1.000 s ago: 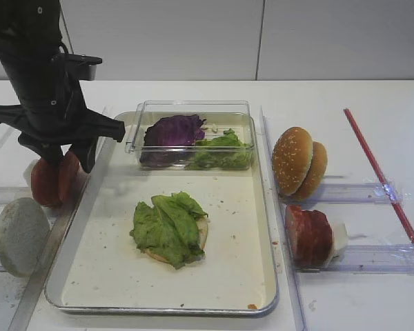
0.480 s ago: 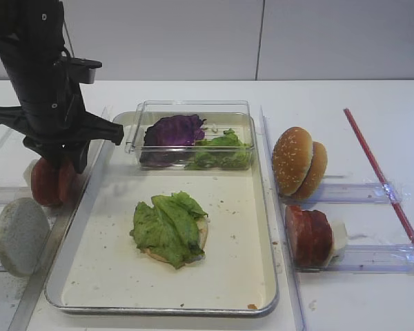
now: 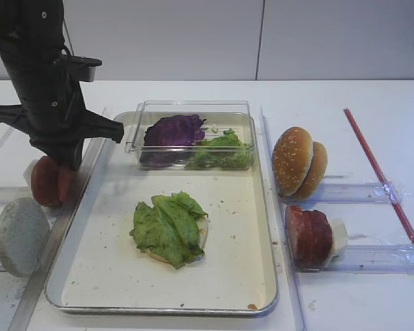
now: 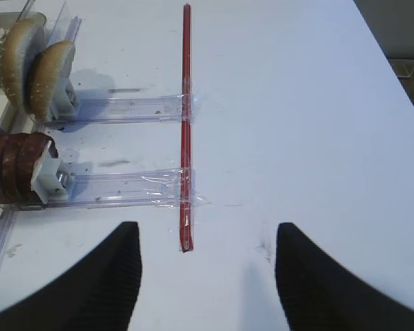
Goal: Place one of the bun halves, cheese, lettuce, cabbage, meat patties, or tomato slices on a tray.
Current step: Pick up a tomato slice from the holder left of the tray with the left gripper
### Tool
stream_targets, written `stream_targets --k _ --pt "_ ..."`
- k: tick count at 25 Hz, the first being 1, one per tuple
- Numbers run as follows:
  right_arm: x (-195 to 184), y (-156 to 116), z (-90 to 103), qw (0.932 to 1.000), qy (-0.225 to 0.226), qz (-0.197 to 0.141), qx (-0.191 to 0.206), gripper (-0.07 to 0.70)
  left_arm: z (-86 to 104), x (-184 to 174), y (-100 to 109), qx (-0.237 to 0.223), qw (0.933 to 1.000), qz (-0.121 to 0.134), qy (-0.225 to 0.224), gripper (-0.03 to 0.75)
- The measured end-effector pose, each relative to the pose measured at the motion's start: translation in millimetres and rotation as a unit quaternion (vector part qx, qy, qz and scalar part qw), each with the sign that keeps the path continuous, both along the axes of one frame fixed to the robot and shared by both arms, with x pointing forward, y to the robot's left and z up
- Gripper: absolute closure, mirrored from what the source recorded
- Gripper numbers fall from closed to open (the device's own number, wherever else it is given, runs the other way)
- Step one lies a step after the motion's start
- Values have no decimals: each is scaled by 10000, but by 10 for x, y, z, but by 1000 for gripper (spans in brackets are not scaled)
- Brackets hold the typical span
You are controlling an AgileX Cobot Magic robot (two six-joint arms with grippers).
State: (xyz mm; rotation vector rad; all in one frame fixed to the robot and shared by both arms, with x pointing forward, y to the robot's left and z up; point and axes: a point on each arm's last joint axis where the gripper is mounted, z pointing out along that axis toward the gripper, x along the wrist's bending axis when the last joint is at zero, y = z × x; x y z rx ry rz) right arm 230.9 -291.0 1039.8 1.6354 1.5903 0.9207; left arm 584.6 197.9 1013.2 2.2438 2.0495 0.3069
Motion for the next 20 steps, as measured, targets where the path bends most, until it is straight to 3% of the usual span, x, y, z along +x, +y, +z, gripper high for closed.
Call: stream_targets --k 3,14,20 --pt "0 0 0 10000 0 0 0 187 0 0 0 0 10000 0 0 656" --pt "0 0 0 10000 0 -4 7 187 15 -9 3 -3 10000 31 2 662" --pt "0 0 0 10000 0 -4 7 187 179 -68 24 -76 9998 74 -192 664"
